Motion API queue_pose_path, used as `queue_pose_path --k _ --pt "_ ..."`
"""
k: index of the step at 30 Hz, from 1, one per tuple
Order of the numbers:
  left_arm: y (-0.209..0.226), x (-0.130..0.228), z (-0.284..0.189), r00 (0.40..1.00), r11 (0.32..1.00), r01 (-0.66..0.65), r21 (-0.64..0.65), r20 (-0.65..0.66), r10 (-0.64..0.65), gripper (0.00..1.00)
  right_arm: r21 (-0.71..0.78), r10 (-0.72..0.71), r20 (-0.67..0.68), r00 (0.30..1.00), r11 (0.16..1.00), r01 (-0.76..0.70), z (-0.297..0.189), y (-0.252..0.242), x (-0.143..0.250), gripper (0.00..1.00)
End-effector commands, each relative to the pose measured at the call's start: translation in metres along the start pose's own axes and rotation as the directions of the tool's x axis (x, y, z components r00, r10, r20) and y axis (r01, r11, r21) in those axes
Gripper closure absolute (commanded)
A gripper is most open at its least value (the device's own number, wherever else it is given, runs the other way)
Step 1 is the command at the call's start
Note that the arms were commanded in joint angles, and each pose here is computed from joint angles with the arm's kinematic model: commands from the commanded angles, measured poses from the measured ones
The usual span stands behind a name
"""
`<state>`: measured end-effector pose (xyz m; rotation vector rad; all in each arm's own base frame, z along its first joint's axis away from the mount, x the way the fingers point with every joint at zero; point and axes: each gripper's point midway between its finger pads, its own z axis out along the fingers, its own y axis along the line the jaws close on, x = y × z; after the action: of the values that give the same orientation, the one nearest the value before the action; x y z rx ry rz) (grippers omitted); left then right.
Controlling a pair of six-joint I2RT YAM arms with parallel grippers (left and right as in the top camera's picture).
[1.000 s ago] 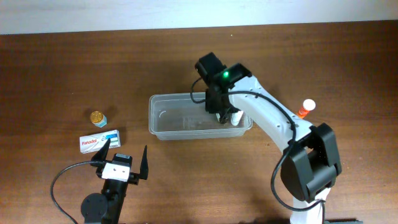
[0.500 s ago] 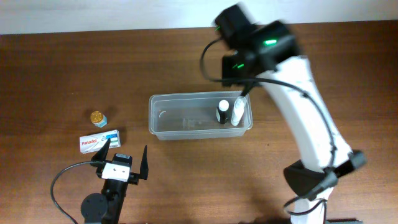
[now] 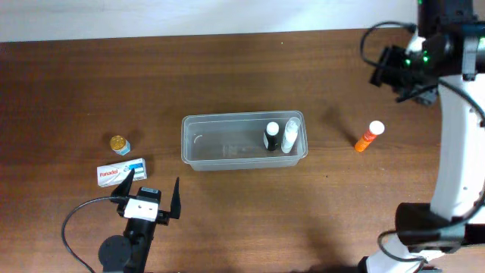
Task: Pack container
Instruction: 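Move the right gripper to the orange tube and grasp it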
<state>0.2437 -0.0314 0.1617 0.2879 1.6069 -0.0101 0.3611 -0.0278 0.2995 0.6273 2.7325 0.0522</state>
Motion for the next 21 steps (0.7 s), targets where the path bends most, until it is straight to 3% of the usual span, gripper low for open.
queue_pose_path --k 1,8,21 --pt "0.002 0.001 0.0 1.0 1.0 0.009 -0.01 0.001 -0.009 0.0 0.031 -0.027 -0.139 0.99 0.999 0.032 0.031 -0.016 0.019 0.32" --pt "0.002 0.001 0.0 1.0 1.0 0.009 -0.01 0.001 -0.009 0.01 0.094 -0.033 -0.279 0.96 0.994 0.062 0.085 -0.038 0.044 0.32" --pt "0.002 0.001 0.0 1.0 1.0 0.009 -0.01 0.0 -0.009 0.01 0.085 -0.063 -0.26 0.963 0.992 0.088 0.147 -0.041 0.046 0.32"
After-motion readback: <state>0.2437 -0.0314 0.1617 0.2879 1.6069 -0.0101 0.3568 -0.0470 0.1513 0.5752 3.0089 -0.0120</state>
